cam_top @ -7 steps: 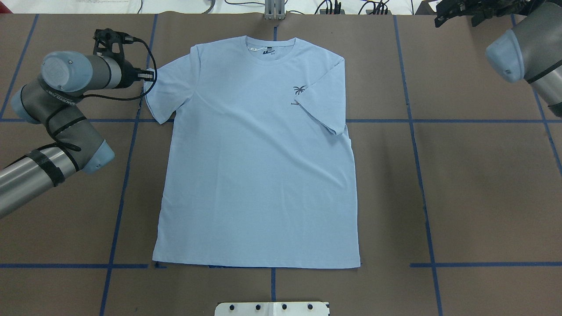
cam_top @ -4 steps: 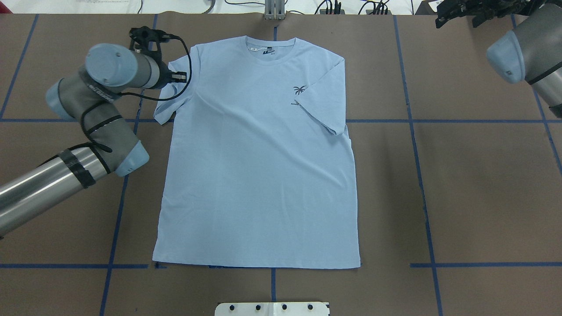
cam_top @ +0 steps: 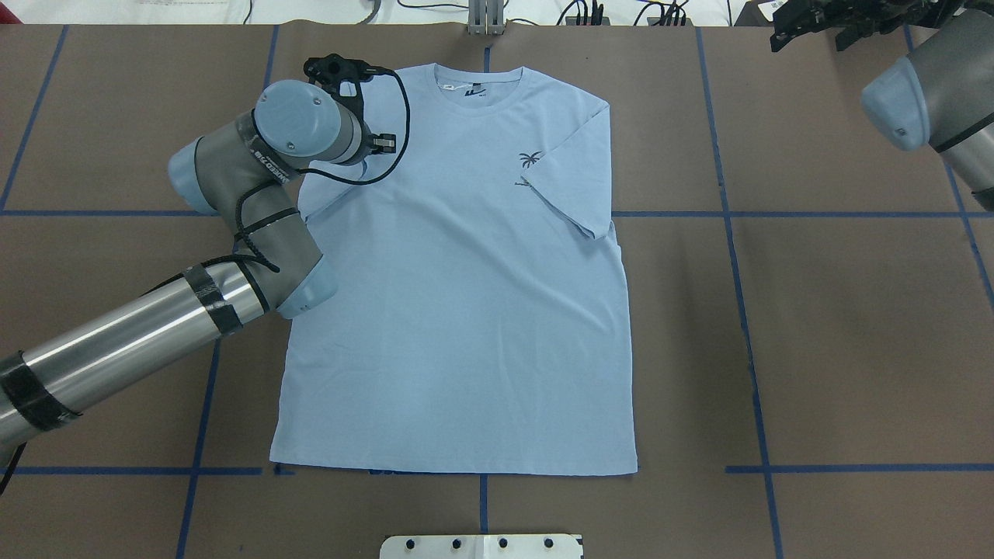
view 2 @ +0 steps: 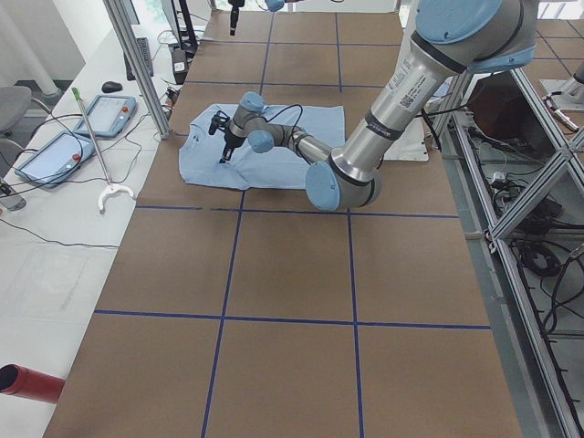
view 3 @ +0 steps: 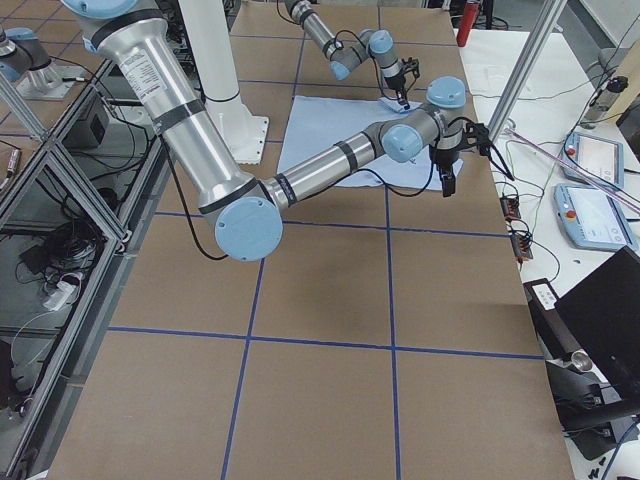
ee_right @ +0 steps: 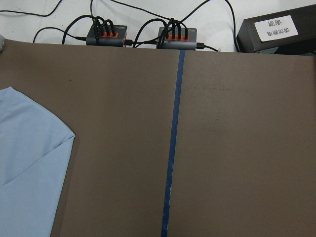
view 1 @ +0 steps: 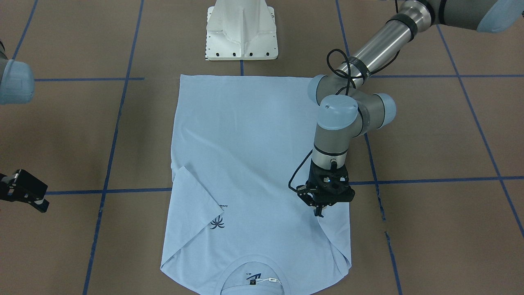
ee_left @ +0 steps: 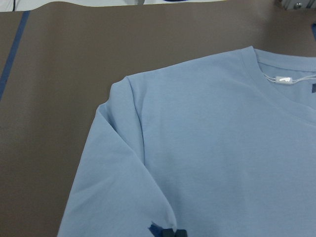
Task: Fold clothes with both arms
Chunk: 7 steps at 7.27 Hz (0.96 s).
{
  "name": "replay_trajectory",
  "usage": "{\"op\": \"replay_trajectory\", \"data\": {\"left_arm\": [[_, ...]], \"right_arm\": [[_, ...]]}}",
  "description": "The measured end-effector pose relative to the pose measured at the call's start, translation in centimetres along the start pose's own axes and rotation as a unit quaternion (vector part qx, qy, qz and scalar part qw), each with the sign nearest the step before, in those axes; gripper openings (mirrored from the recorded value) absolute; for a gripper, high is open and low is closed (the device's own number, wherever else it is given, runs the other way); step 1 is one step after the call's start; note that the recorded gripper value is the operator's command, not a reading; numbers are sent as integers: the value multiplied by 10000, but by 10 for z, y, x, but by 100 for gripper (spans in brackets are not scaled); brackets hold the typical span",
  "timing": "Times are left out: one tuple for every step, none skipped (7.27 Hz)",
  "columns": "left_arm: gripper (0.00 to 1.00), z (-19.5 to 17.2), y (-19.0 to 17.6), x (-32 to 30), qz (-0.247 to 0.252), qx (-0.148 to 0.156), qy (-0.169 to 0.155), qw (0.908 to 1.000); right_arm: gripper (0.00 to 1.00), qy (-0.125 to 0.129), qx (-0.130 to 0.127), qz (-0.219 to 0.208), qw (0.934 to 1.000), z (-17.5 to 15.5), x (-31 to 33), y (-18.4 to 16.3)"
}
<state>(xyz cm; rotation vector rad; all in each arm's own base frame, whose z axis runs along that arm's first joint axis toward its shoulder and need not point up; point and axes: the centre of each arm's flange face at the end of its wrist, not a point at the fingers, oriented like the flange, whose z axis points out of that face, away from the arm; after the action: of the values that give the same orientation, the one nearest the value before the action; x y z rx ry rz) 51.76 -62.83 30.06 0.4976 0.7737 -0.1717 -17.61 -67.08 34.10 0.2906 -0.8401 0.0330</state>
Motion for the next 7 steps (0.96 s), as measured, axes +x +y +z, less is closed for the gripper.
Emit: {"op": "replay_trajectory", "data": {"left_arm": [[0,4,-4,10,-52,-17,-18,10000],[13,5,-6,16,-95,-23,-23,9999],[99,5,-7,18,-124,-25,-23,9999],[100,4,-7,19,-95,-26,-3,10000],[100,-3,-7,21,1,-8,74,10000],[100,-17,-4,21,166,-18,235,9996],[100,-35,3,17,374,-101,448,9982]], "right_arm": [[100,-2,-8,-4,10000,1,-1,1],[100,-6,-16,-12,10000,2,-2,1],[100,-10,-24,-25,10000,3,-4,2],[100,-19,-37,-31,10000,5,-8,4],[100,-55,-47,25,10000,7,-17,10],[100,-110,-48,185,9998,9,-34,24],[100,-134,-16,396,9991,11,-54,51]]}}
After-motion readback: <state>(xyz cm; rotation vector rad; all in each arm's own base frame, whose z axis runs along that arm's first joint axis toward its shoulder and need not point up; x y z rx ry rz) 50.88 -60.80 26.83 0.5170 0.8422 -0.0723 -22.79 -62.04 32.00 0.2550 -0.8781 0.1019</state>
